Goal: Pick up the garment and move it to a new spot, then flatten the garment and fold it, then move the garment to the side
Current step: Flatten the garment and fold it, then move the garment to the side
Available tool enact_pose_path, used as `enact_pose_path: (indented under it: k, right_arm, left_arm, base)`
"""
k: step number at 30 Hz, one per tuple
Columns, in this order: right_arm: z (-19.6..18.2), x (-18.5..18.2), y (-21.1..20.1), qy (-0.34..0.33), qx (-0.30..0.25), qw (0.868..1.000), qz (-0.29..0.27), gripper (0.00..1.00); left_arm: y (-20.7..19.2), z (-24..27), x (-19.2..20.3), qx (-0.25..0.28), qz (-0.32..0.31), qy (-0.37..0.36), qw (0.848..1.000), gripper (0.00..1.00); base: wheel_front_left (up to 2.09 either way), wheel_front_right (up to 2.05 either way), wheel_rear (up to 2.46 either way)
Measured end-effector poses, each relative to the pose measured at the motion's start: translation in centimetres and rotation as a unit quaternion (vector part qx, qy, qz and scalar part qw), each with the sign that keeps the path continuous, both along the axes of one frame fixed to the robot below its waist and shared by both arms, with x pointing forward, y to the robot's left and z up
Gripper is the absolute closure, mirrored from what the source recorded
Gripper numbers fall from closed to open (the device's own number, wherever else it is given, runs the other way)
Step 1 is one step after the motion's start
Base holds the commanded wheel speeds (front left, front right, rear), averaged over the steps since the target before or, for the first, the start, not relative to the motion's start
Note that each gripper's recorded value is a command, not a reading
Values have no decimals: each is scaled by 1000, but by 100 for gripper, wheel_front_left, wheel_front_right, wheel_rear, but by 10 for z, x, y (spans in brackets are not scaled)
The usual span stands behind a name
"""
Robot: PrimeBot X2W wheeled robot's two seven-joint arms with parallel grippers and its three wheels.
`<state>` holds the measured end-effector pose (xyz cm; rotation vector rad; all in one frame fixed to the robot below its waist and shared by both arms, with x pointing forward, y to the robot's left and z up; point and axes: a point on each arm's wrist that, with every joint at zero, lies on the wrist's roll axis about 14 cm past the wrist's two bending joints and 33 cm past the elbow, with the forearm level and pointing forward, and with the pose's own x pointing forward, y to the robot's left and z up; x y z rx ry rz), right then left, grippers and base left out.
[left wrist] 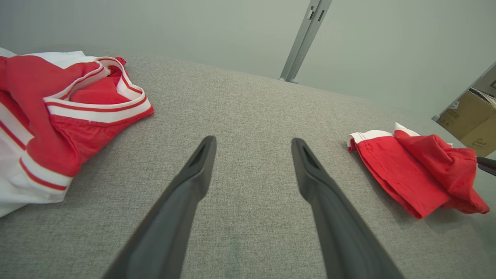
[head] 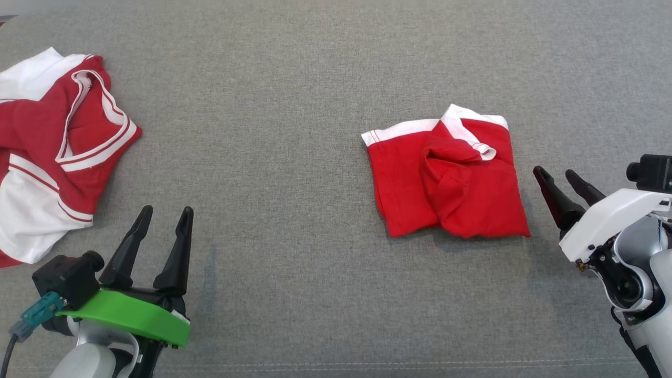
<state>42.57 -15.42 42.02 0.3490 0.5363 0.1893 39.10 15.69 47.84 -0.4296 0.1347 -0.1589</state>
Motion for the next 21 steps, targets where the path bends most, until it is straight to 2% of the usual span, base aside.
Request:
enact_pose_path:
  k: [6,21]
  right_arm:
    - [-21,-3,-2,25,30,999,-30,0]
    - [-43,4,28,65,92,993,-25,0]
  left_arm:
    - [6,-4,-1,11,3,6,1000,0]
    - [20,-7,-8,15,26,14,999,0]
  base:
    - [0,0,0]
    - [0,0,0]
